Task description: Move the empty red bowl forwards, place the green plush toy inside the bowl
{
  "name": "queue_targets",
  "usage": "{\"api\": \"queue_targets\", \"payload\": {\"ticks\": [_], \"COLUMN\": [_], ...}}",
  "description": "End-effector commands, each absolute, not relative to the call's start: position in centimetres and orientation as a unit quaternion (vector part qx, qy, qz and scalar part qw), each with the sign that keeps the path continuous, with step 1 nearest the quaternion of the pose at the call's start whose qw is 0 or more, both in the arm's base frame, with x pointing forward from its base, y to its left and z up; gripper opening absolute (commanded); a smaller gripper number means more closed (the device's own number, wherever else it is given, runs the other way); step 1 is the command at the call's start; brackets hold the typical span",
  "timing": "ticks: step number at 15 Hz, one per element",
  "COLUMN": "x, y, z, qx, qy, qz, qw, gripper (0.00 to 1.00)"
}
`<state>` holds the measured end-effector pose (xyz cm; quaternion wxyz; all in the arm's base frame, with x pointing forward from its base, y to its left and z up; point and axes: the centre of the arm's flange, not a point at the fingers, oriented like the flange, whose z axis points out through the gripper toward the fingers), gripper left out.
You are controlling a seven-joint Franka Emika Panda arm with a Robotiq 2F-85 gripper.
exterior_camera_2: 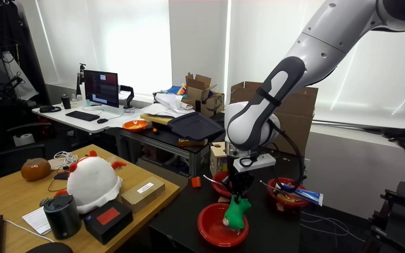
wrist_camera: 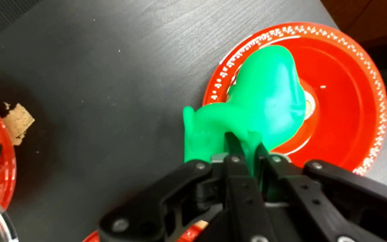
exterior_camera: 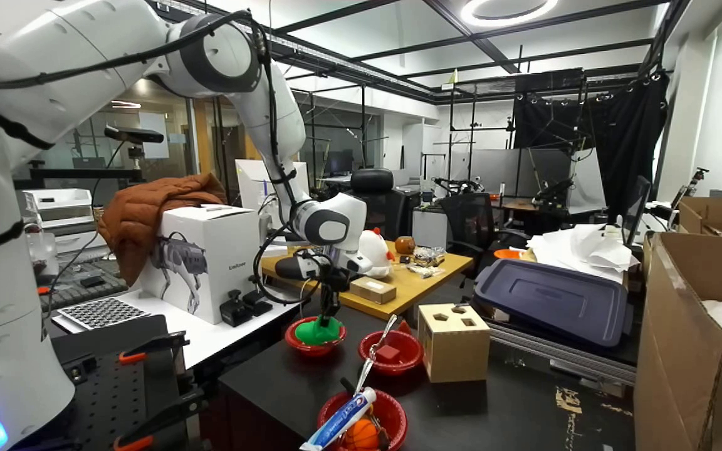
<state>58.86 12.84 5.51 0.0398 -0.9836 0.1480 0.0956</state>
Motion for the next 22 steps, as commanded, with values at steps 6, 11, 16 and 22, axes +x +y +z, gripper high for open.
{"api": "queue_targets", "payload": {"ticks": [6, 11, 16, 22], "x": [56.9, 57.4, 58.1, 59.2], "y": [13.4, 14.4, 15.9, 16.2], "z": [10.7, 11.4, 11.1, 10.1], "qx": [-0.982, -0.982, -0.978, -0.976], "qy": [0.145, 0.144, 0.153, 0.17], "qz": [0.11, 0.106, 0.108, 0.087], "qw": [0.051, 0.067, 0.091, 0.101], "gripper": [0.02, 0.02, 0.02, 0.02]}}
